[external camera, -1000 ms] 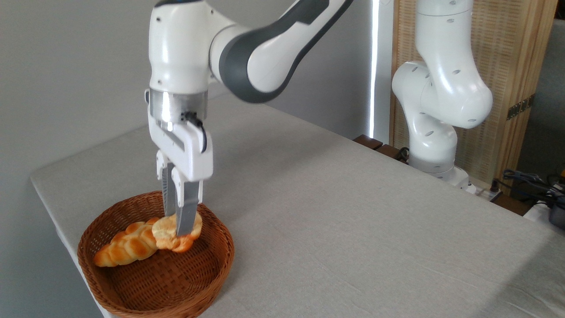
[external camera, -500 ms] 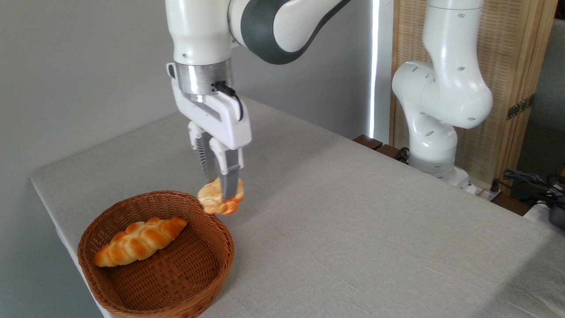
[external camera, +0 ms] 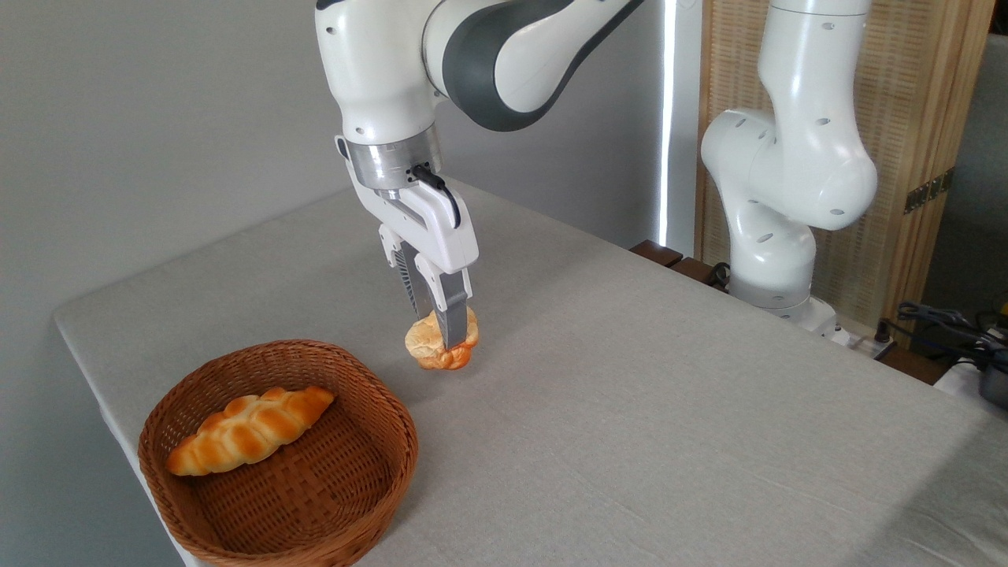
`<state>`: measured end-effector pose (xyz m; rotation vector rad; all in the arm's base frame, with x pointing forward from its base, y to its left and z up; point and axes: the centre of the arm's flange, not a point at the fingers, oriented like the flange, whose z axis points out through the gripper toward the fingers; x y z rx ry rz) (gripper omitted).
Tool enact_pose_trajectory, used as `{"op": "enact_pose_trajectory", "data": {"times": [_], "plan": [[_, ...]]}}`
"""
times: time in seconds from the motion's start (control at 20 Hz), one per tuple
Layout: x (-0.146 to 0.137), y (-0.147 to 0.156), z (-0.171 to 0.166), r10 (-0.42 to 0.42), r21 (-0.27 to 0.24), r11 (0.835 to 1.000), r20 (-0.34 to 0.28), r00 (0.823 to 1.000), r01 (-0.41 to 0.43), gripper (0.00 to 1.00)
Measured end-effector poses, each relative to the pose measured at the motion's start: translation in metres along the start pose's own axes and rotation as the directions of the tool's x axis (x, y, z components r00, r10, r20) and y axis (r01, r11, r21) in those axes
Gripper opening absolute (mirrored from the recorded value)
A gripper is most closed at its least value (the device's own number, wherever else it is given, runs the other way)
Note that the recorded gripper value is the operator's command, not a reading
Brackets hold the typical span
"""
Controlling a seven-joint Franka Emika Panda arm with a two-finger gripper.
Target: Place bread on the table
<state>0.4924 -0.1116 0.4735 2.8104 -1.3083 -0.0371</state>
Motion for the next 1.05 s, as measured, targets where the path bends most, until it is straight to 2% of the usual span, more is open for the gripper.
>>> {"op": "enact_pose_trajectory", "data": {"times": [0.55,0.85,1.05], "plan": [[0.0,-0.003,-0.003,-0.003,0.012,1.0,-0.017,1.0,0.003,1.0],[-0.003,-0.025,-0.036,-0.039,0.08,0.996,-0.115,0.993,0.048,1.0],[-0.015,-0.036,-0.052,-0.067,0.075,0.994,-0.12,0.991,0.076,1.0]]}}
